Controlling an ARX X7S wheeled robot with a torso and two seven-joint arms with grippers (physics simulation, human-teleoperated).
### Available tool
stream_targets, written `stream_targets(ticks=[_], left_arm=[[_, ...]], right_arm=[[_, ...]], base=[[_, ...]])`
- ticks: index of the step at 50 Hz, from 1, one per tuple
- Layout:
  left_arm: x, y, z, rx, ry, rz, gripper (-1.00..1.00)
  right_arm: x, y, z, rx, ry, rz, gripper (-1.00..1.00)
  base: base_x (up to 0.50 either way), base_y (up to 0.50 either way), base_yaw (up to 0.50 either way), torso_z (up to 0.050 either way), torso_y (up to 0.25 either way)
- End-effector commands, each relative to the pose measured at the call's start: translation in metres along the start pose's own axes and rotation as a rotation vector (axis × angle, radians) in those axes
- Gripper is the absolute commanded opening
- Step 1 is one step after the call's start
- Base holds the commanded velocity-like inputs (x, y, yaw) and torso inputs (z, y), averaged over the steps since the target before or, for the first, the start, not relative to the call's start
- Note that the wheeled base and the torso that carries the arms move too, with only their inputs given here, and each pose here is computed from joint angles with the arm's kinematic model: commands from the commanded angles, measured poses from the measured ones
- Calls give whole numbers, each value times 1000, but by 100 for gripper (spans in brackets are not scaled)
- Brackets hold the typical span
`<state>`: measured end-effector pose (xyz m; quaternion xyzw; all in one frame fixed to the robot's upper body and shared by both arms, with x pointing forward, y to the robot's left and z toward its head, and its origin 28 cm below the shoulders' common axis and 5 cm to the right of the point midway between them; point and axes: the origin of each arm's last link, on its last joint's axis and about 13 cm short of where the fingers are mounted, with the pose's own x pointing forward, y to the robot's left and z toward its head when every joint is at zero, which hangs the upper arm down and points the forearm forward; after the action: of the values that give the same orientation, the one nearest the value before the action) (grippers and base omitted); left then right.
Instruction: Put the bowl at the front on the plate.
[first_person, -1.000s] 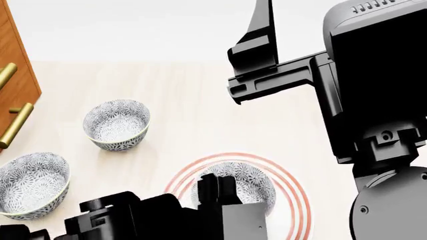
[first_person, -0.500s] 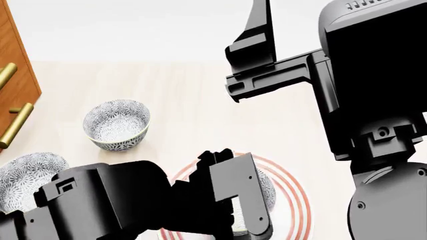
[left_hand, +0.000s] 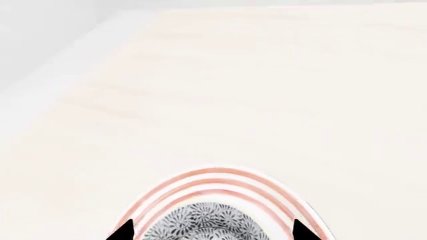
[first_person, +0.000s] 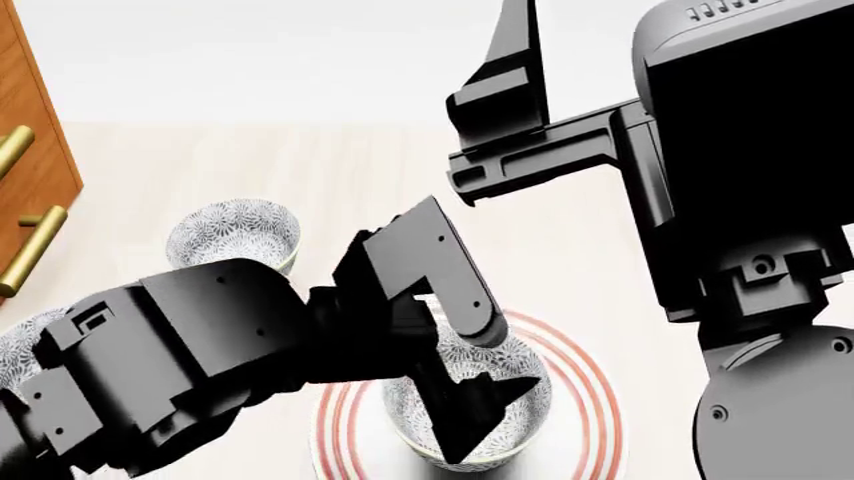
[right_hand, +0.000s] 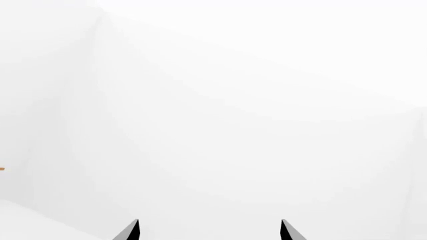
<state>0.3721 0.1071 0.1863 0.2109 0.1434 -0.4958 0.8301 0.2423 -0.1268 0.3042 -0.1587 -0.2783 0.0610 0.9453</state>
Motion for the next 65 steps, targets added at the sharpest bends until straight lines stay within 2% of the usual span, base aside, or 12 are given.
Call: stream_targets(ticks=[1, 9, 14, 22, 31, 38, 41, 43, 50, 59, 62, 65], left_arm=[[-2, 14, -4, -32, -45, 107, 100], [-6, 25, -7, -61, -67, 170, 100], [-8, 37, -10, -77, -33, 249, 100], [-9, 48, -18, -105, -51, 295, 100], [-11, 50, -22, -118, -65, 320, 100], [-16, 49, -23, -130, -135, 386, 100], [-18, 49, -21, -175, -166, 399, 100], [-19, 48, -22, -155, -180, 417, 100], [-28, 46, -26, -188, -213, 453, 100], [-35, 45, -26, -213, -266, 486, 100], [-40, 42, -23, -244, -306, 479, 100], [-43, 38, -23, -241, -321, 479, 100]], right_arm=[[-1, 0, 0, -1, -1, 0, 100], [-1, -1, 0, 0, -1, -1, 100], [0, -2, 3, -5, -7, -5, 100], [3, -2, 1, -2, -3, 5, 100], [6, -1, -1, 2, -1, 12, 100], [8, 0, -3, 7, 0, 13, 100], [9, 1, -5, 9, 1, 13, 100], [9, 1, -5, 11, 2, 13, 100], [8, 1, -8, 20, 5, 7, 100], [8, 2, -9, 22, 5, 7, 100], [7, 2, -10, 25, 3, 7, 100], [7, 3, -12, 28, 6, 7, 100]], base=[[0, 0, 0, 0, 0], [0, 0, 0, 0, 0], [0, 0, 0, 0, 0], [0, 0, 0, 0, 0], [0, 0, 0, 0, 0], [0, 0, 0, 0, 0], [0, 0, 0, 0, 0], [0, 0, 0, 0, 0], [0, 0, 0, 0, 0], [0, 0, 0, 0, 0], [0, 0, 0, 0, 0], [0, 0, 0, 0, 0]])
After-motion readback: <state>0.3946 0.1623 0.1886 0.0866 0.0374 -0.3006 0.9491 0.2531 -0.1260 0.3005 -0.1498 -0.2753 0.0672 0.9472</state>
